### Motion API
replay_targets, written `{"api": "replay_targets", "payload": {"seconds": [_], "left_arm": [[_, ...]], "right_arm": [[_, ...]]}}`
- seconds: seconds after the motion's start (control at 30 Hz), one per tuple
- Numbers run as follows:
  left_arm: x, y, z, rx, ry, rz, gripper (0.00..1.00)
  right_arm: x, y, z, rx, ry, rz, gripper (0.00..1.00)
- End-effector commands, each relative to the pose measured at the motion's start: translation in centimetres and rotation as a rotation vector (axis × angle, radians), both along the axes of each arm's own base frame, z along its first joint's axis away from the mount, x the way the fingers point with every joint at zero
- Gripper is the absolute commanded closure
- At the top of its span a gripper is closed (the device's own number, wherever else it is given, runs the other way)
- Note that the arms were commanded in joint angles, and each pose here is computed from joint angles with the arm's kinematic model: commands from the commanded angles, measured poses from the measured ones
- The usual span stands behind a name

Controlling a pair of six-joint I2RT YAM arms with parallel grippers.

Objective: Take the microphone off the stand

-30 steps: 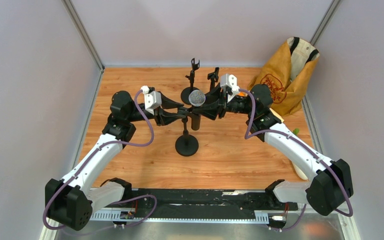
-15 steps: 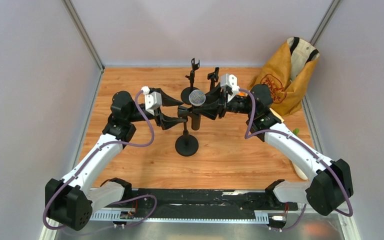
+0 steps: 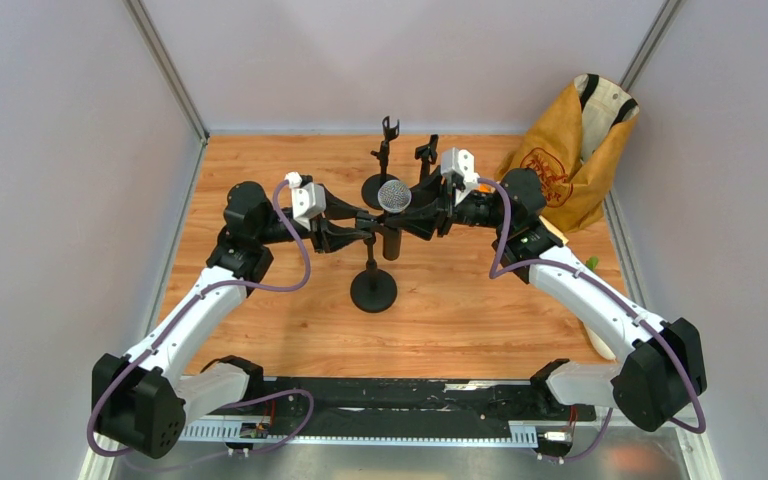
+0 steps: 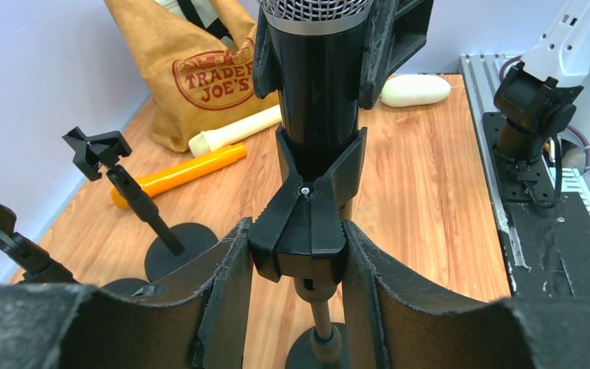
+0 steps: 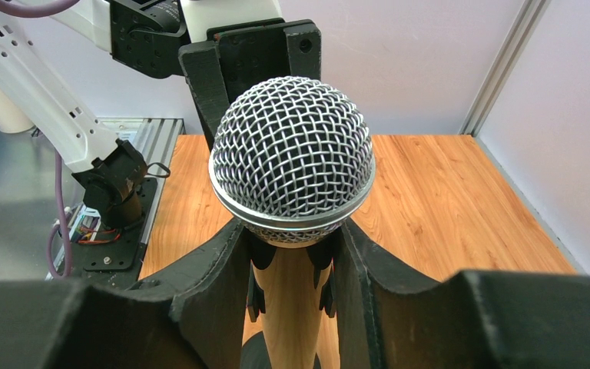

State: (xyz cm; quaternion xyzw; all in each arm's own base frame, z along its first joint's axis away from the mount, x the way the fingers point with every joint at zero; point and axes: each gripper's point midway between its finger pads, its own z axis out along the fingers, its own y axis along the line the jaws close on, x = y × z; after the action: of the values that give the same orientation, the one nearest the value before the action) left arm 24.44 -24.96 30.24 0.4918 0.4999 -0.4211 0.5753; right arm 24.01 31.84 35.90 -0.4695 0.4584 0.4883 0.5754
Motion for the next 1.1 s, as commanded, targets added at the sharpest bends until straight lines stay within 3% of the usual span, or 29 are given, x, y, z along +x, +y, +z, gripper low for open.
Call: {"api": "replay_targets", "payload": {"seconds": [0.0,0.17,0.23,0.33,0.47,0.8,0.87,0.93,0.97,1.07], "left_arm": [[-0.19,0.0,0.33,-0.004,-0.033,-0.012,0.68],[-0.23,0.03,0.27,-0.004,-0.033,-0.012,0.74],[-0.26,0.01,0.25,-0.005,-0.034,-0.013,0.66],[-0.28,-0.01,0.19,-0.005,-0.032,-0.015,0.4],[-0.29,0.01,0.06,-0.006,-0.03,-0.016,0.28],[-0.35,-0.09,0.11,-0.01,-0.03,-0.019,0.26],[-0.34,-0.13,0.23,-0.015,-0.027,-0.018,0.33],[-0.32,-0.22,0.47,-0.024,-0.027,-0.02,0.63],[-0.27,-0.23,0.48,-0.027,-0.019,-0.018,0.88],[-0.14,-0.21,0.47,-0.032,-0.015,-0.009,0.99]], "right_arm": [[-0.97,-0.15,1.19,0.022,-0.054,0.025,0.83],[-0.98,-0.18,1.19,0.022,-0.055,0.024,0.83],[-1.0,-0.2,1.3,0.023,-0.057,0.023,0.83],[-1.1,-0.23,1.3,0.023,-0.058,0.026,0.83],[-1.14,-0.26,1.33,0.023,-0.059,0.026,0.83],[-1.27,-0.3,1.35,0.022,-0.064,0.029,0.83],[-1.29,-0.27,1.31,0.021,-0.063,0.031,0.83],[-1.24,-0.28,1.32,0.021,-0.066,0.03,0.83],[-1.23,-0.28,1.25,0.019,-0.066,0.029,0.83],[-1.07,-0.37,1.32,0.014,-0.076,0.018,0.83]]}}
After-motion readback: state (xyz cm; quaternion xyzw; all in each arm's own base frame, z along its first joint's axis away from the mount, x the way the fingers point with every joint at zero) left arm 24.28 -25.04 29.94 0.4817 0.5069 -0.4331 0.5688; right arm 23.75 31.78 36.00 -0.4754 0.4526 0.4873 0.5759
